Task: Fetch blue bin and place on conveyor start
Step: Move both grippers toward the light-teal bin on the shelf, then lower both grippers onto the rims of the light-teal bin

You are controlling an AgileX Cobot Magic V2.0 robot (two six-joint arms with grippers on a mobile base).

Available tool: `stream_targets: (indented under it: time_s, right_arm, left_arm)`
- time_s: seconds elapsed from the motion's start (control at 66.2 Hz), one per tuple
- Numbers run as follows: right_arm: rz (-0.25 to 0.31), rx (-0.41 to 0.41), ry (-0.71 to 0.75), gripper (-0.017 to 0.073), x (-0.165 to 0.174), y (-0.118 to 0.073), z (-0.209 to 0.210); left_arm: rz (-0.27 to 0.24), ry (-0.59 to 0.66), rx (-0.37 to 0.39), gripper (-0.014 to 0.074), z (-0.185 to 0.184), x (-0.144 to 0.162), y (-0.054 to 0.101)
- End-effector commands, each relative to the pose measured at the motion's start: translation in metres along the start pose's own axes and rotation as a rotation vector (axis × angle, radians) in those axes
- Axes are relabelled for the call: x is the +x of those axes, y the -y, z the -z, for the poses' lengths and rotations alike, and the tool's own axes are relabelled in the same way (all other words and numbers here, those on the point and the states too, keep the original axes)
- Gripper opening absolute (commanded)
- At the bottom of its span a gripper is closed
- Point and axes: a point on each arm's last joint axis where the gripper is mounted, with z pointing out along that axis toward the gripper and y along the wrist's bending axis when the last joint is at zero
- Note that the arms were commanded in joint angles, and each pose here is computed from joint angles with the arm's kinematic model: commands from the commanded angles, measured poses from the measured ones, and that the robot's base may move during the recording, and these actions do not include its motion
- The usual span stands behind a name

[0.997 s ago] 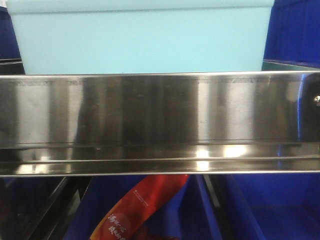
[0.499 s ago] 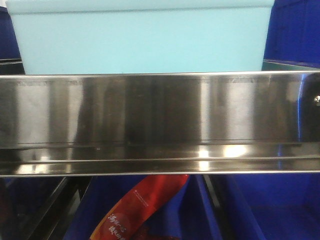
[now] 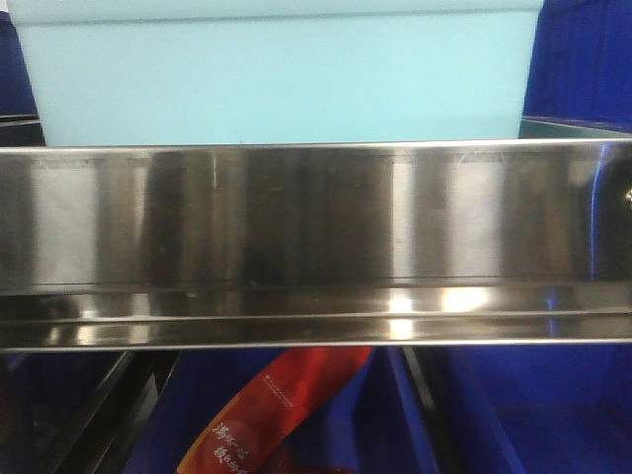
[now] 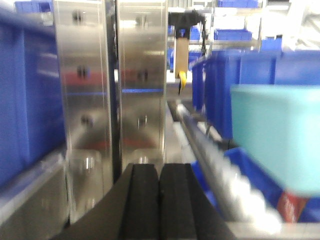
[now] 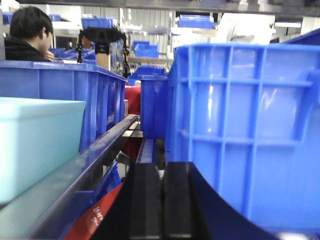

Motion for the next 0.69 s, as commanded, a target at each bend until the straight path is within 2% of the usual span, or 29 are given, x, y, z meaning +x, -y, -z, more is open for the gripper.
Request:
stream_targets:
  time_s: [0.0, 0.272, 0.529, 0.68]
  right_arm:
    - [-0.006, 0.002, 0.021, -0.0167, -0.023, 0.0, 0.003]
    - [-0.006, 0.004, -0.049, -0.0167, -0.077, 0.001, 0.005]
    - [-0.006, 0.006, -0.314, -0.0167, -0.116, 0.001, -0.026]
    - [-0.007, 0.006, -0.403, -0.0167, -0.134, 0.002, -0.042]
  left_arm:
    - [0.002, 0.037, 0.005, -0.0111, 0.004, -0.025, 0.0]
    - [0.002, -0.083, 0.006, -0.0111, 0.008, -0.078, -0.002]
    - [-0.008, -0.312, 0.011, -0.0111, -0.025, -0.129, -0.003]
    - [-0.002, -0.358, 0.015, -0.0111, -0.044, -0.144, -0.003]
